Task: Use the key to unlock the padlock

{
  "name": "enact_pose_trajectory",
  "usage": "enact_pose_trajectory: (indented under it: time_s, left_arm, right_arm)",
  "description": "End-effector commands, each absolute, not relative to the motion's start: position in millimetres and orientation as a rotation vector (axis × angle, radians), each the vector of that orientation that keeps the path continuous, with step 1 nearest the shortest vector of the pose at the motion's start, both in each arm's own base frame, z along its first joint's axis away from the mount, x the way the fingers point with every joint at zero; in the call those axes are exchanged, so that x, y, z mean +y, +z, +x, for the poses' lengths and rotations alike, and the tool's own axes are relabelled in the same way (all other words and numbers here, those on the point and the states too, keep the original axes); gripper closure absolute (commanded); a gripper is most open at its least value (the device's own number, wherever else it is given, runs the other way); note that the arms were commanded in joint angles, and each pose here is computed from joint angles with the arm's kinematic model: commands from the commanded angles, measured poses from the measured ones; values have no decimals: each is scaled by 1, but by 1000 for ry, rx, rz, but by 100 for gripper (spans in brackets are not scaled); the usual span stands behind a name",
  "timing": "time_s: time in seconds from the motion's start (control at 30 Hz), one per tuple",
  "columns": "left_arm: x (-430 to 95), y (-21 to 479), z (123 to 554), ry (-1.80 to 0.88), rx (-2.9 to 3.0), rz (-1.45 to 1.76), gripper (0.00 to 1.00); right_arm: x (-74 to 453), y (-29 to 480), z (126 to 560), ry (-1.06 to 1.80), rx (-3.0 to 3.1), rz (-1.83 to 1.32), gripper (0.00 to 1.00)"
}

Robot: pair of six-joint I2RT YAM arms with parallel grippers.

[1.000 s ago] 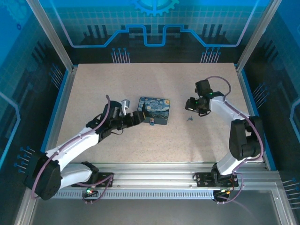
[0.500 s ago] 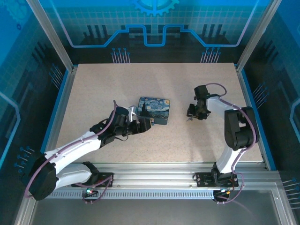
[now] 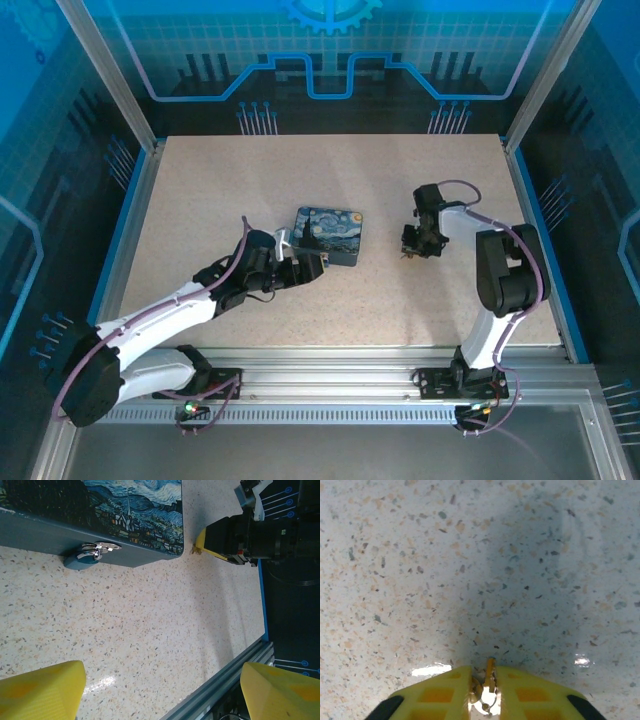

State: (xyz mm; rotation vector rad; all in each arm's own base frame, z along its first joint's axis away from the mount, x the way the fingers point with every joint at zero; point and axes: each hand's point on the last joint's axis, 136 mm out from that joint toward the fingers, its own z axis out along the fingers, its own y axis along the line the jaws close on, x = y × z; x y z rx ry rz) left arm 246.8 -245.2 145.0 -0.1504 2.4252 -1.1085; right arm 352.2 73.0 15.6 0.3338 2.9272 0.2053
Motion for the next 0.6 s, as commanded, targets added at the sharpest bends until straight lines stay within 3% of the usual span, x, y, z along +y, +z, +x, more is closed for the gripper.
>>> enact_pose_trajectory:
  time_s: [0.0, 0.1, 0.3, 0.57]
  left_arm:
    - [-246, 140, 246, -1108, 2424, -172, 18]
    - [-245, 140, 245, -1109, 2422, -174, 18]
    - [-245, 141, 244, -1115, 2418, -173, 18]
    - [-252, 161, 249, -1147, 2375, -144, 18]
  right_arm:
    - [76, 3, 344, 130, 3006, 298, 89]
    - [77, 3, 344, 125, 3013, 303, 100]
    - [84, 18, 344, 216, 2960, 315, 100]
    - [93, 83, 341, 340, 2794, 286, 100]
